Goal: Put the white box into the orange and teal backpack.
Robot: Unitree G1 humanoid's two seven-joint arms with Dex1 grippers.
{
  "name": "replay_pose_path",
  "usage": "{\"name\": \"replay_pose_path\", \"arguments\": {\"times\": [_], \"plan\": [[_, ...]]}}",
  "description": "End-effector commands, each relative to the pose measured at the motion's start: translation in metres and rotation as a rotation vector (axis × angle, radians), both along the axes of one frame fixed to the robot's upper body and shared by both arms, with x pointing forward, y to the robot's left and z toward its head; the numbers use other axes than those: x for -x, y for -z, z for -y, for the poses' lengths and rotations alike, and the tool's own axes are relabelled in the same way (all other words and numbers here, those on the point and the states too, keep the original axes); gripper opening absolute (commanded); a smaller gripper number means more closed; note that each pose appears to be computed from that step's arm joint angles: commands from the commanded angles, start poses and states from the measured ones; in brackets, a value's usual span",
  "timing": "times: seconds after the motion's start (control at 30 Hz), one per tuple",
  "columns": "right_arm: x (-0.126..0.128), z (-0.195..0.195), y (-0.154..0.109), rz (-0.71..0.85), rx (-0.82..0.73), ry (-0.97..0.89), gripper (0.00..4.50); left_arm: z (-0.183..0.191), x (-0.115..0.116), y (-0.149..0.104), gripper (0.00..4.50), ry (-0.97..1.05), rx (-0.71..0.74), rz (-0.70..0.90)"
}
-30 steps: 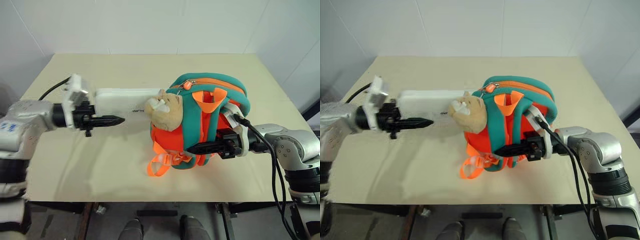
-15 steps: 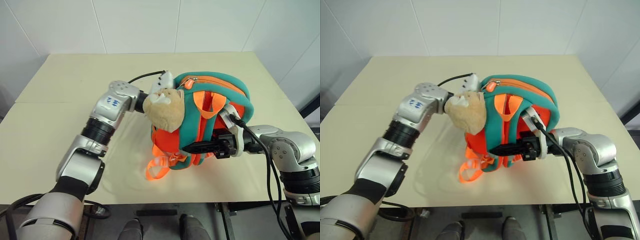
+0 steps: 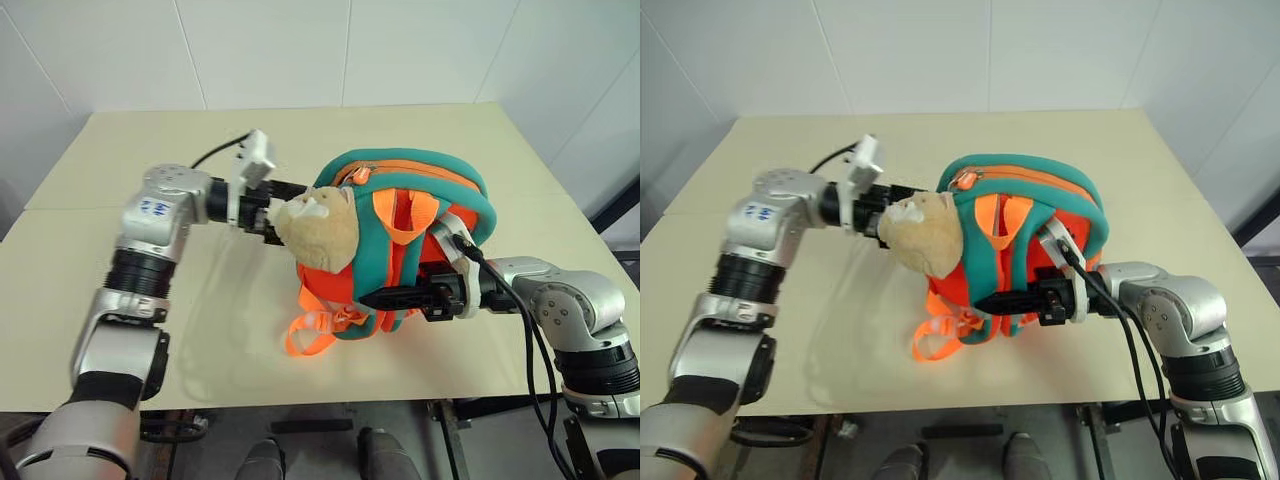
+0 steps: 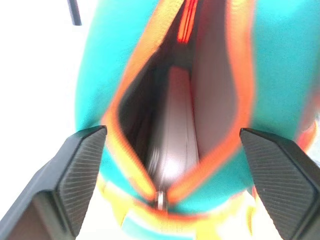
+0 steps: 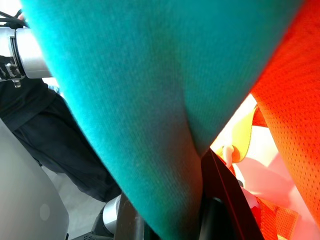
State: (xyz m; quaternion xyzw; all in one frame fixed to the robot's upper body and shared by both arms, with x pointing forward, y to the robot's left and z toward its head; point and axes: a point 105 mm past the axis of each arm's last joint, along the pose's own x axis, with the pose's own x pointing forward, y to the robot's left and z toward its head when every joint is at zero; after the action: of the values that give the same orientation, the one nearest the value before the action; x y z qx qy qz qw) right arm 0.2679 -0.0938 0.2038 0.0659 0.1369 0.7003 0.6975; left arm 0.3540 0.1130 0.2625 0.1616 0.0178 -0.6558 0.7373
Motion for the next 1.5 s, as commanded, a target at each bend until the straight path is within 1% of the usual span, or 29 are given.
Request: {"name": "replay_pose_path", "arguments": {"times": [0.03,0.13,0.23,0.4,0.57,0.67,0.77,1.0,1.1,1.13,1.17,1.23,1.3,1.43,1.5], "plan": [[0.003,-0.003,-0.007,0.033,-0.026,-0.026,0.05,-0.017,0.015,-0.019,4.47,0.023,0.013,0.041],[0.001,-0.003,-0.005,0.034,-0.023,-0.023,0.05,-0.026,0.029,-0.025,4.47,0.042,-0.003,0.039],[0.001,-0.003,-0.002,0.033,-0.02,-0.026,0.05,-0.024,0.041,-0.032,4.47,0.054,0.053,0.055],[0.0,-0.004,0.001,0.031,-0.017,-0.033,0.05,0.0,0.06,-0.029,4.47,0.109,0.129,0.066],[-0.002,-0.004,0.001,0.033,-0.018,-0.038,0.05,0.023,0.066,-0.026,4.47,0.143,0.192,0.041],[-0.001,-0.005,0.001,0.036,-0.018,-0.044,0.05,0.03,0.061,-0.03,3.93,0.121,0.243,0.074],[-0.001,-0.003,0.001,0.035,-0.018,-0.039,0.05,0.03,0.065,-0.04,3.1,0.136,0.294,0.084],[0.0,-0.002,0.004,0.028,-0.017,-0.03,0.05,0.023,0.064,-0.045,1.1,0.107,0.28,0.133],[0.0,-0.002,0.004,0.027,-0.018,-0.028,0.05,0.017,0.063,-0.046,0.39,0.087,0.253,0.149],[0.0,-0.002,0.005,0.026,-0.018,-0.026,0.05,0.014,0.062,-0.046,0.22,0.076,0.244,0.154],[-0.001,-0.002,0.005,0.026,-0.018,-0.025,0.05,0.01,0.061,-0.047,0.22,0.066,0.236,0.157],[-0.001,-0.003,0.005,0.027,-0.018,-0.023,0.05,0.002,0.057,-0.047,0.09,0.038,0.22,0.164],[-0.001,-0.003,0.005,0.027,-0.019,-0.021,0.05,-0.012,0.051,-0.044,0.06,-0.011,0.176,0.165],[-0.001,-0.003,0.006,0.027,-0.018,-0.013,0.05,-0.057,0.028,-0.023,0.06,-0.172,0.032,0.152],[-0.001,-0.002,0.006,0.027,-0.018,-0.007,0.05,-0.076,0.017,-0.013,0.06,-0.244,0.008,0.132]]}}
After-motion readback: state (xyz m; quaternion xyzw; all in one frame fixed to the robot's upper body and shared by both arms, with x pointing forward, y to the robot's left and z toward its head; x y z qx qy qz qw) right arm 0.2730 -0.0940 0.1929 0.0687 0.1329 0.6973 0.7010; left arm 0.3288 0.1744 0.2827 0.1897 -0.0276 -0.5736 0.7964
